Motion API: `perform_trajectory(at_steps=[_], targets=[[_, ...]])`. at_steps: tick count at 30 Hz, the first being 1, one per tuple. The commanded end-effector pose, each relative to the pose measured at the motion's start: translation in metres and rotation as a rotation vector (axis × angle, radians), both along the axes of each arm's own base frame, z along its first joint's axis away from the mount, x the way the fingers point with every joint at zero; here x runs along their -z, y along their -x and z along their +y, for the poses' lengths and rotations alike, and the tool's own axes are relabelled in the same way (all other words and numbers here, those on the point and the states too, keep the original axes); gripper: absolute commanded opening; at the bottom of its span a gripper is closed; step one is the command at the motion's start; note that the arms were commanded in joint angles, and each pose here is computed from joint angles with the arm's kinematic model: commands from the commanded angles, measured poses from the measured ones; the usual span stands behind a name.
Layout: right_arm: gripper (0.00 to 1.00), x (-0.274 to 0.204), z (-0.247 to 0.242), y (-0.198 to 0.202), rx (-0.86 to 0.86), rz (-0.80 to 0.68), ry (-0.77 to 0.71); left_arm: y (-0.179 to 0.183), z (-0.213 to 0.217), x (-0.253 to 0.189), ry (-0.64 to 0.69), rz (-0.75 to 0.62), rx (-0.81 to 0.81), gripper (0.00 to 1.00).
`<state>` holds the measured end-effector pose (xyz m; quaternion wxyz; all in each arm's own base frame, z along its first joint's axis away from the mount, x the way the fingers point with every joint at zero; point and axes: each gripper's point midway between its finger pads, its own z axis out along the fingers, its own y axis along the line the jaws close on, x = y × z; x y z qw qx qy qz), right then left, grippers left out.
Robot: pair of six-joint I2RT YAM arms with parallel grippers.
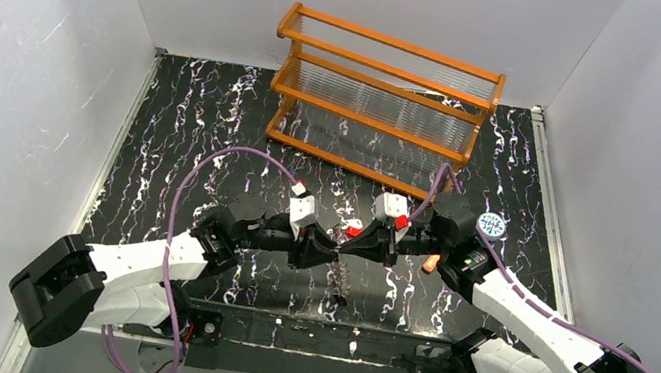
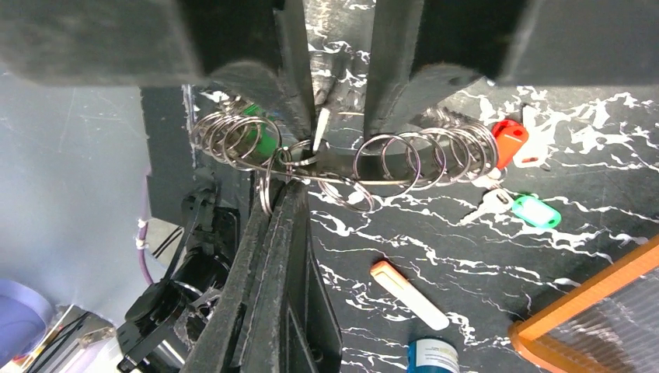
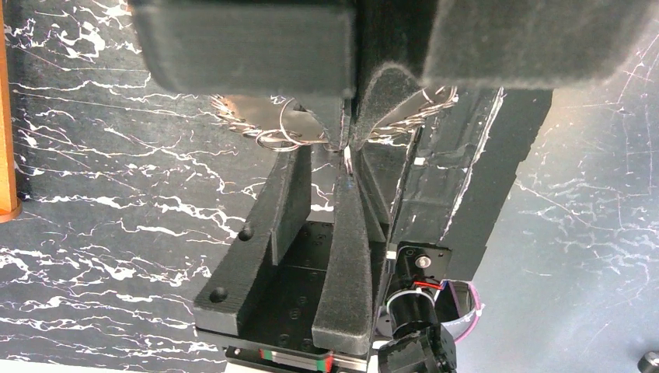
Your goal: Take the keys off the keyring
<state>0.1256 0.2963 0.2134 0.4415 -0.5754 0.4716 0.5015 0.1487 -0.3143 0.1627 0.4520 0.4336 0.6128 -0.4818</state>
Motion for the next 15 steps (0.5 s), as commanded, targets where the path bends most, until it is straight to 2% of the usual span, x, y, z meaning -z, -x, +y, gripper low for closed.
perform_trajectory(at_steps=[1,3,6,15], targets=[[0.01,-0.028,0.003,-0.002,-0.013,-0.075,-0.069,0.004,0.001,-0.005,0.031,-0.008,0.004,0.20],[0.01,-0.026,0.001,-0.003,-0.003,-0.076,-0.059,0.003,0.004,-0.008,0.041,-0.006,-0.022,0.11],[0.01,-0.022,-0.001,-0.005,0.016,-0.084,-0.037,0.003,0.012,-0.014,0.048,-0.020,-0.053,0.05],[0.01,-0.013,-0.003,-0.012,0.041,-0.089,0.027,0.002,0.026,-0.021,-0.070,-0.080,-0.072,0.02]])
